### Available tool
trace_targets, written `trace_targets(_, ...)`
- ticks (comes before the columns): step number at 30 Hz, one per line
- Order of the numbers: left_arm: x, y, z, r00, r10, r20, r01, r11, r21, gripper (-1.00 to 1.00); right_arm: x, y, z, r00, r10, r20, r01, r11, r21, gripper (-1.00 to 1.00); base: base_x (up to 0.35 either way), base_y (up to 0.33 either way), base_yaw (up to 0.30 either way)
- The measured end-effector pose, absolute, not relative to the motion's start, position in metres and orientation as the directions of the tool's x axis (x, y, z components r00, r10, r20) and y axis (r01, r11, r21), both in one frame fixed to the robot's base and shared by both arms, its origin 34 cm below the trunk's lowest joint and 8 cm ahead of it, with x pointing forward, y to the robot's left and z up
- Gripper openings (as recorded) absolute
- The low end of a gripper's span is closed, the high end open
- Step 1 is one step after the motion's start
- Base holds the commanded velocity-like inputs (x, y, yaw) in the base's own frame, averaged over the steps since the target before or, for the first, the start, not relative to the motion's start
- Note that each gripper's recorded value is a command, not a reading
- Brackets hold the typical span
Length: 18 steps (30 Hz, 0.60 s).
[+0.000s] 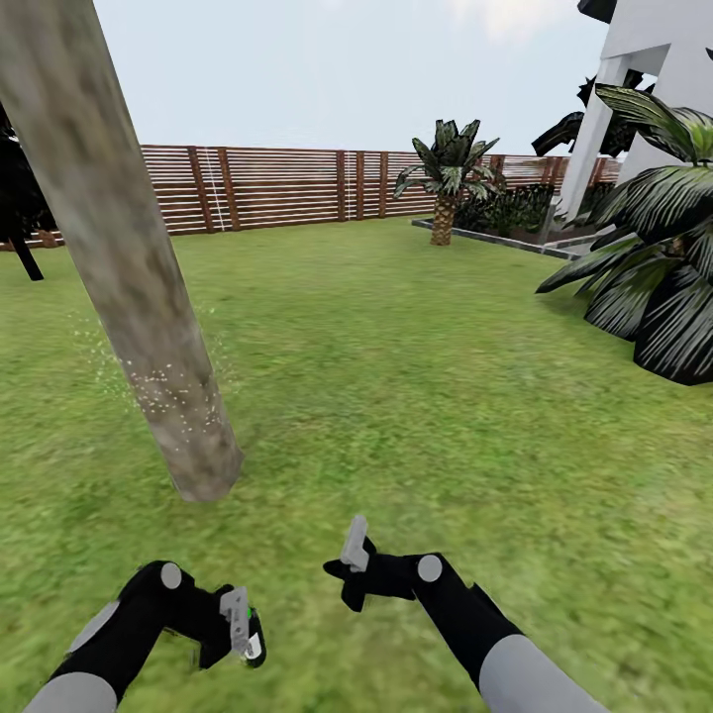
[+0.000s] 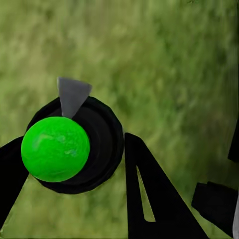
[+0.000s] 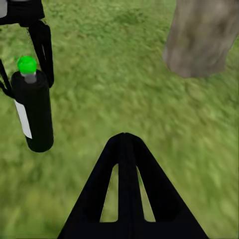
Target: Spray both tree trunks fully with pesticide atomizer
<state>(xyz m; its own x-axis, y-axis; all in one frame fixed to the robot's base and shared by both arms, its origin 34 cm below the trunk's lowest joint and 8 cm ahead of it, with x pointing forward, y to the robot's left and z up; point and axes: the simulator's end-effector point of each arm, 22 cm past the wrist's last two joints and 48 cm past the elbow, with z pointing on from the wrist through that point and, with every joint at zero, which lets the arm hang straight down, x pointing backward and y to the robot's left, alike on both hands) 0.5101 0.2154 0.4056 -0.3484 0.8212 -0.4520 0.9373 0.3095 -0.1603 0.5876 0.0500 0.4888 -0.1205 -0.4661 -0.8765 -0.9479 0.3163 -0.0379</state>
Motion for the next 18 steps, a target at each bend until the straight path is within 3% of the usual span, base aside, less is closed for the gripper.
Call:
trace_targets(7,0.538,0.197,0.421,-0.316,0.817,-0.482,0.948,0.299,-0.114,-1.00,0.568,0.068,0.491,-0.099,-0.468,-0.878,-0.971,0.238,-0.017,-1.00,0.000,0.000,0.000)
trace_targets(18,0.542,0.188,0.423,-0.295,0.826,-0.480,0.954,0.283,-0.100,-1.00,0.565,0.072,0.492,-0.097,-0.467,-0.879,-0.974,0.227,-0.013,-1.00,0.000,0.000,0.000)
